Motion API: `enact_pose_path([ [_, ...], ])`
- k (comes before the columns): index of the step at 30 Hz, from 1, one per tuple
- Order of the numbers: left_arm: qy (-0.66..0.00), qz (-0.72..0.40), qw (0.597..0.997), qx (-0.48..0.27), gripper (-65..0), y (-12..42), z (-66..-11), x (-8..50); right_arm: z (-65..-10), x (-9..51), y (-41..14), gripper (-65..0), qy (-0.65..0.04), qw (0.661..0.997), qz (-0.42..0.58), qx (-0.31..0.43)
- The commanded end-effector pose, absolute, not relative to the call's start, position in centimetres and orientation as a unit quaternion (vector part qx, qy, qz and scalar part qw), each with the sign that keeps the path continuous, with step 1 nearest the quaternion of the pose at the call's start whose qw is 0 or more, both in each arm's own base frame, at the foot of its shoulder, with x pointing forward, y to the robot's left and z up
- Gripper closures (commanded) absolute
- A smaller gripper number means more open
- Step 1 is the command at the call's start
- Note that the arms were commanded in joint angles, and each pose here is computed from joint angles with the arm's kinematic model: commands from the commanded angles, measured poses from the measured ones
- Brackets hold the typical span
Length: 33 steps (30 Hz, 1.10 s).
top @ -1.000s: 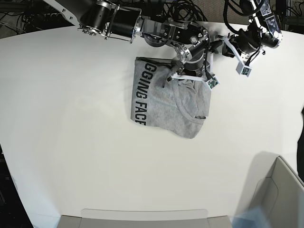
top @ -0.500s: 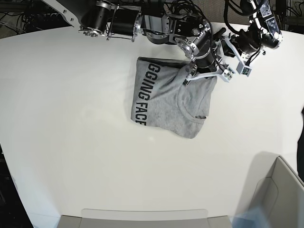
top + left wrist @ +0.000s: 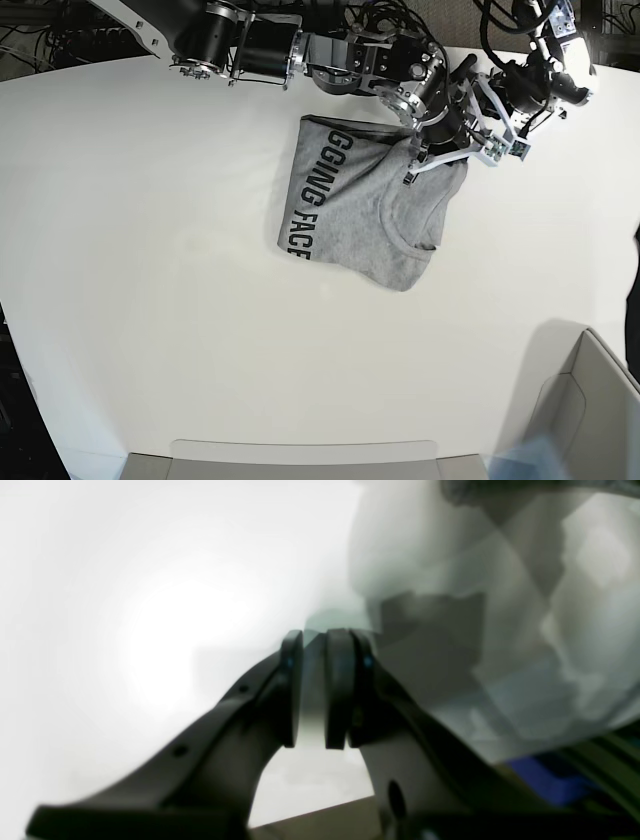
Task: Fold the T-shirt properly
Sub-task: 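Pat the folded shirt flat with the right gripper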
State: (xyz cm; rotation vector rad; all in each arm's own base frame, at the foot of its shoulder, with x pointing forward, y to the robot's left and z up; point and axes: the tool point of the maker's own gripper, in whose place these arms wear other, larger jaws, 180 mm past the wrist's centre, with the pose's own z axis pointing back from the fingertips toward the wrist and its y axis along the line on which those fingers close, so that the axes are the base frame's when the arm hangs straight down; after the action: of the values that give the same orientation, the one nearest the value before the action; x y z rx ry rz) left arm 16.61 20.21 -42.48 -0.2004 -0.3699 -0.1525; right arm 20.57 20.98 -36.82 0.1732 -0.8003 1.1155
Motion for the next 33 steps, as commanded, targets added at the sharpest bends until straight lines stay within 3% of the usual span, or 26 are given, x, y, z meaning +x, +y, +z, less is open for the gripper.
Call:
enact_pose_path([
  [1,-0.190,-0.082,0.972,-0.108,-8.6,19.5,-42.2,16.9,-34.4,19.4,22.8,-9.5,-0.390,0.754,0.515,0.119],
  [6,-0.190,-0.077,0.973,-0.105,-8.6,20.0,-42.2,16.8,-29.2,18.7,23.7,-20.3,-0.440,0.726,0.501,0.170],
  [11,-0.204,-0.065,0.973,-0.090,-8.5,21.2,-41.4,17.1,-25.4,18.9,22.4,-21.3,-0.478,0.712,0.474,0.201],
  [19,-0.283,-0.036,0.958,-0.026,-8.4,25.2,-36.6,19.9,-25.1,26.0,15.5,-21.3,-0.491,0.785,0.338,0.170],
  [28,-0.353,0.015,0.935,0.019,-8.4,29.2,-32.6,22.6,-31.7,30.3,7.1,-21.3,-0.436,0.860,0.252,0.080],
  [33,-0.369,0.019,0.928,0.036,-8.4,30.5,-31.3,23.3,-38.6,30.6,6.0,-21.3,-0.385,0.870,0.302,0.063],
])
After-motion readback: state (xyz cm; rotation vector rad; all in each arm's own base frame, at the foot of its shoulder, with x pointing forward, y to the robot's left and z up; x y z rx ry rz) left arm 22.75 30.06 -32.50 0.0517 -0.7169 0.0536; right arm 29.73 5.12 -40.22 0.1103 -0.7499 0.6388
